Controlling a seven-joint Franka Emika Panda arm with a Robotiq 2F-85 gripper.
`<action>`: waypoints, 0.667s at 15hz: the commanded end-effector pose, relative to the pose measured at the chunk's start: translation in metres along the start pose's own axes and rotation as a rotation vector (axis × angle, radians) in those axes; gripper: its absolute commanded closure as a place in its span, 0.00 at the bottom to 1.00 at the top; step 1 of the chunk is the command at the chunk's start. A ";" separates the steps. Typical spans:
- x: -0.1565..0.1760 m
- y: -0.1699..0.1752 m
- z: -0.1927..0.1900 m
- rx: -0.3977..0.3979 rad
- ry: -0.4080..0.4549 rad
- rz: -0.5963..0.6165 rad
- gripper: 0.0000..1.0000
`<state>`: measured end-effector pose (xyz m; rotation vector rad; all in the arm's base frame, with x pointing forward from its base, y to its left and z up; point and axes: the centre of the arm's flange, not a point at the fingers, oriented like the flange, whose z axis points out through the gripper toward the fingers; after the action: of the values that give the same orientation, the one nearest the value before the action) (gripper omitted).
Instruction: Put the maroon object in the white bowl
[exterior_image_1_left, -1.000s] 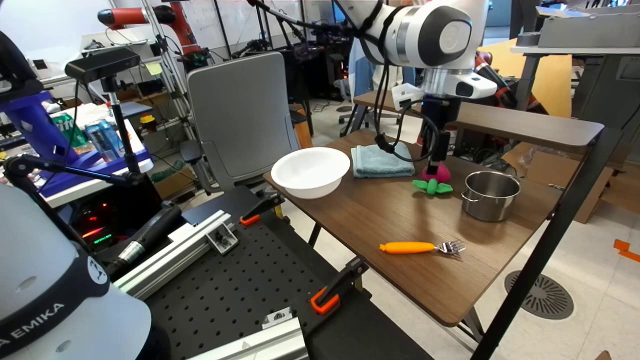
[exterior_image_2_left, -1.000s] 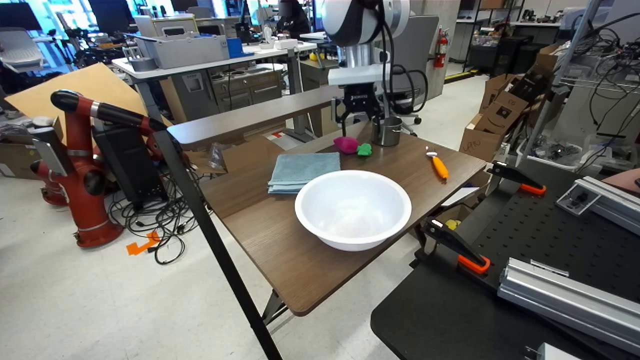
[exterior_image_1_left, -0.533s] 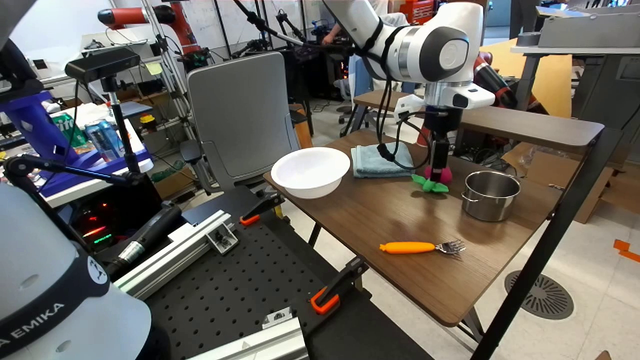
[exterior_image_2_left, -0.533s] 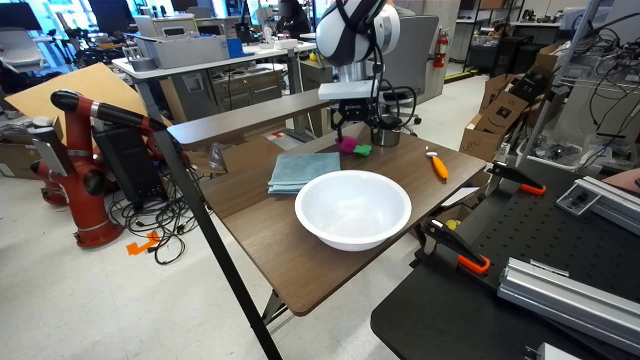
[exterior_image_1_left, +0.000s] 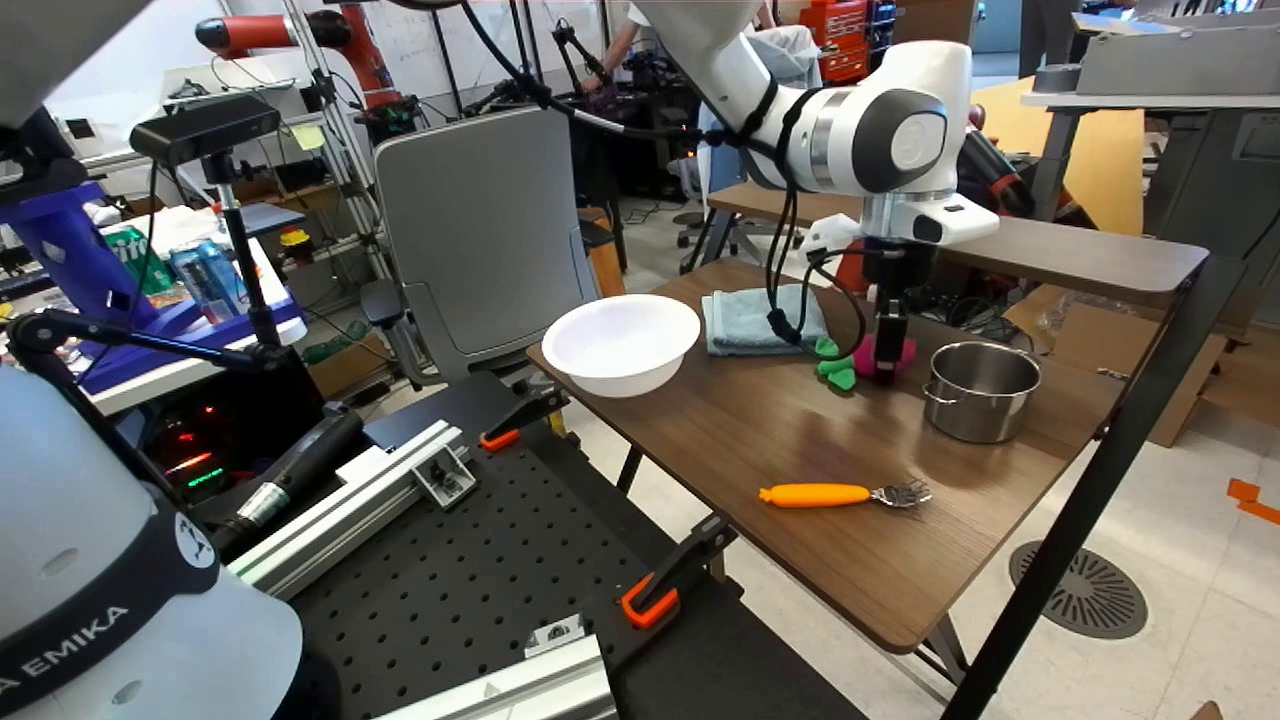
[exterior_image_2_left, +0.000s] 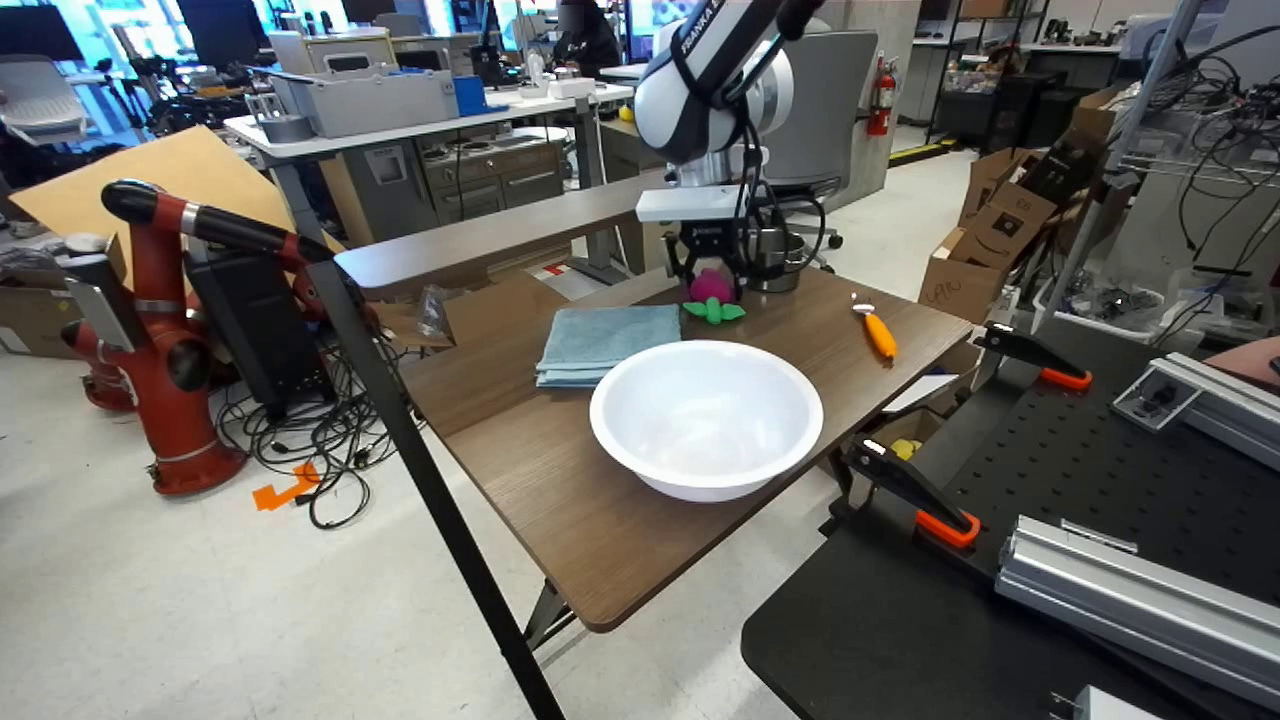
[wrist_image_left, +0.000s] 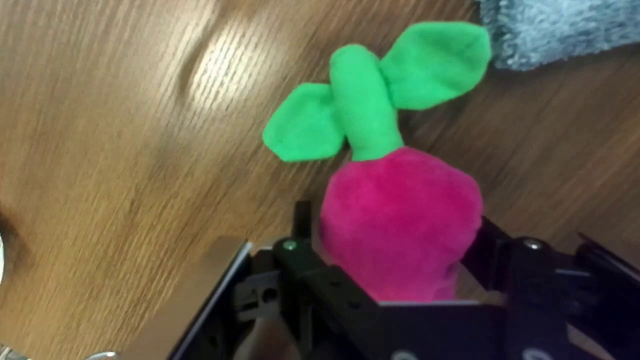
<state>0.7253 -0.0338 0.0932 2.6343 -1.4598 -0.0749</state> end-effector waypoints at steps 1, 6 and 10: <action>0.006 -0.013 0.002 -0.018 0.012 0.007 0.62; -0.013 -0.005 -0.020 0.006 0.035 -0.031 0.97; -0.038 0.001 -0.046 0.031 0.016 -0.094 0.97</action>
<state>0.7341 -0.0067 0.1145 2.6854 -1.3997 -0.0320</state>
